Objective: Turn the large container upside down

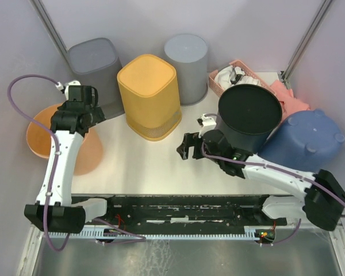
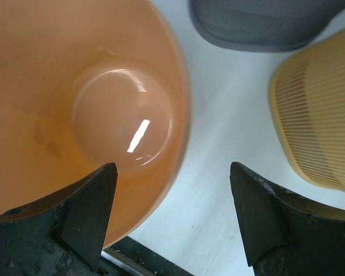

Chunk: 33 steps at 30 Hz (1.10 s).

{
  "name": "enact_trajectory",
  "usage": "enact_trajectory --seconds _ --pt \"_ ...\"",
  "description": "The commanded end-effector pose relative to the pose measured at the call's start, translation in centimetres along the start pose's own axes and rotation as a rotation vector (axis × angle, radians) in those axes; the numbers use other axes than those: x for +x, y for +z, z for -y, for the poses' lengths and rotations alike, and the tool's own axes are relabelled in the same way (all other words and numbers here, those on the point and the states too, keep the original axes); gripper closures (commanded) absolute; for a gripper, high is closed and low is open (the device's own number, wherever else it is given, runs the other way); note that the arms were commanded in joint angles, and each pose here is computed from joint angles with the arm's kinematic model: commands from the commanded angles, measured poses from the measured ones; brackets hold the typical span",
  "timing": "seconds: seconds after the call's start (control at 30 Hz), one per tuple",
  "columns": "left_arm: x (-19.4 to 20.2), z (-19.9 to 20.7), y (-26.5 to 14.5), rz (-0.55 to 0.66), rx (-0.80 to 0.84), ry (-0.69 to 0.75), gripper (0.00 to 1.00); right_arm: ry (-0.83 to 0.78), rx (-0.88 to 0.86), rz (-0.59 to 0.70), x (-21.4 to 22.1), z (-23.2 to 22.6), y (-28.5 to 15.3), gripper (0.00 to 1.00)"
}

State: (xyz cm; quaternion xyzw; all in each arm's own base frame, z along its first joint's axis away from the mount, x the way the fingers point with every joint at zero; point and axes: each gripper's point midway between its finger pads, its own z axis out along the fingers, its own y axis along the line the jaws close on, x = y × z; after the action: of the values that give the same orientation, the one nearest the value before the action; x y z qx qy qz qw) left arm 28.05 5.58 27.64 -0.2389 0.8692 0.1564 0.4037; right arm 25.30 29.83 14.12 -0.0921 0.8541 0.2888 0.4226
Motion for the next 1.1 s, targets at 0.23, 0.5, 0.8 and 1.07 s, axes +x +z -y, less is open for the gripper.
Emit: enact_trajectory --seconds 0.23,0.5,0.8,1.07 --pt "3.6 6.0 2.8 -0.151 0.373 0.007 0.63 -0.087 0.147 0.254 -8.5 2.0 -9.0 0.01" --pt "3.5 8.4 -1.6 -0.165 0.594 -0.045 0.97 -0.128 0.208 0.355 -12.1 2.5 -12.7 0.01" --pt "6.6 12.0 -11.8 -0.312 1.032 -0.133 0.97 -0.162 0.276 0.408 -14.0 3.6 -14.8 0.01" --pt "8.8 14.6 -16.6 -0.487 1.385 -0.231 0.97 -0.099 0.221 0.363 -15.1 1.9 -15.8 0.01"
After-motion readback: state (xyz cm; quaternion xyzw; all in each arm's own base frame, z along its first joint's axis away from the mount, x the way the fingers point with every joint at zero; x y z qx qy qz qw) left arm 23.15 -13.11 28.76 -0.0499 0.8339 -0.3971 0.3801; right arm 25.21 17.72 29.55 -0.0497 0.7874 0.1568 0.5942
